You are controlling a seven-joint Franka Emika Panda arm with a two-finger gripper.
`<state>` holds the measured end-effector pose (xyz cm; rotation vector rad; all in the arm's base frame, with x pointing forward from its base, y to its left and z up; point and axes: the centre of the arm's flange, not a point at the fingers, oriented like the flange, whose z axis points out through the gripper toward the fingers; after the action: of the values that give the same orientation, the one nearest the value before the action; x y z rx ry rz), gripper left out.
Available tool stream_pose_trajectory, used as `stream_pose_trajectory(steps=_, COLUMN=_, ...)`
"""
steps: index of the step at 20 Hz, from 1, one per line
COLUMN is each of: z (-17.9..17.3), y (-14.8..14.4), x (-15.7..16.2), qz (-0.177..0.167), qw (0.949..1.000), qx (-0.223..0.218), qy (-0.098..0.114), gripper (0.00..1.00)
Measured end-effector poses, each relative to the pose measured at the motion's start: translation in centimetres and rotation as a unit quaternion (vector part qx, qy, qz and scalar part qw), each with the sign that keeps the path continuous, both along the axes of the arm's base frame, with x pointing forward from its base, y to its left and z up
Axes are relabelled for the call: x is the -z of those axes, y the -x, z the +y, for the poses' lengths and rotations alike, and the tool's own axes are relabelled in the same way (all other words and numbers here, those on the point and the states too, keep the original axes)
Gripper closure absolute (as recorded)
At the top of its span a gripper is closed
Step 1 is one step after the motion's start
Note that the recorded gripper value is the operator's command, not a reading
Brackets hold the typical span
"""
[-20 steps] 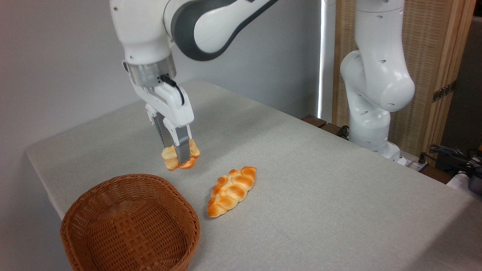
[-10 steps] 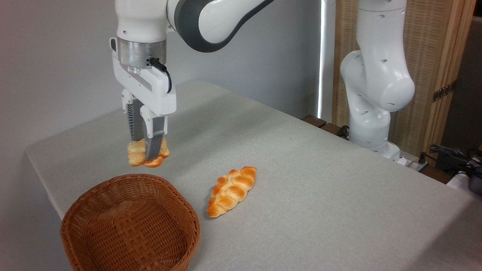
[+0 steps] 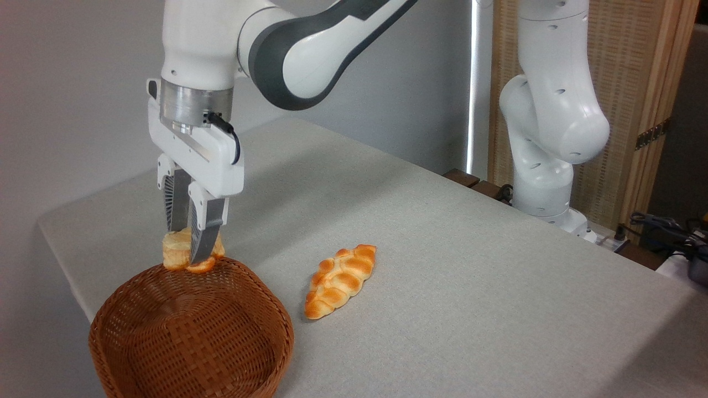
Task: Put bread into the basket
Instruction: 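Lift the held roll and carry it over the wicker basket, then lower the roll into the basket and open the gripper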
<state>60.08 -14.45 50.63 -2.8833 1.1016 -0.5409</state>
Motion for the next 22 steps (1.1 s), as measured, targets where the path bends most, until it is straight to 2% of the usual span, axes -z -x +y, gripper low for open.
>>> stream_pose_trajectory(steps=9, z=-0.4, y=-0.9, x=2.8, qz=0.012, qw=0.9999, qx=-0.002, qy=-0.008, gripper=0.0)
stream_pose_trajectory(steps=18, z=0.1, y=-1.1, x=2.6, qz=0.011, qw=0.9999, qx=-0.006, qy=-0.008, gripper=0.0)
stream_pose_trajectory(steps=20, z=1.2, y=-0.9, x=2.2, qz=0.027, qw=0.9995, qx=-0.013, qy=-0.011, gripper=0.0)
stream_pose_trajectory(steps=22, z=2.2, y=-0.4, x=1.1, qz=0.06, qw=0.9979, qx=-0.019, qy=-0.016, gripper=0.0)
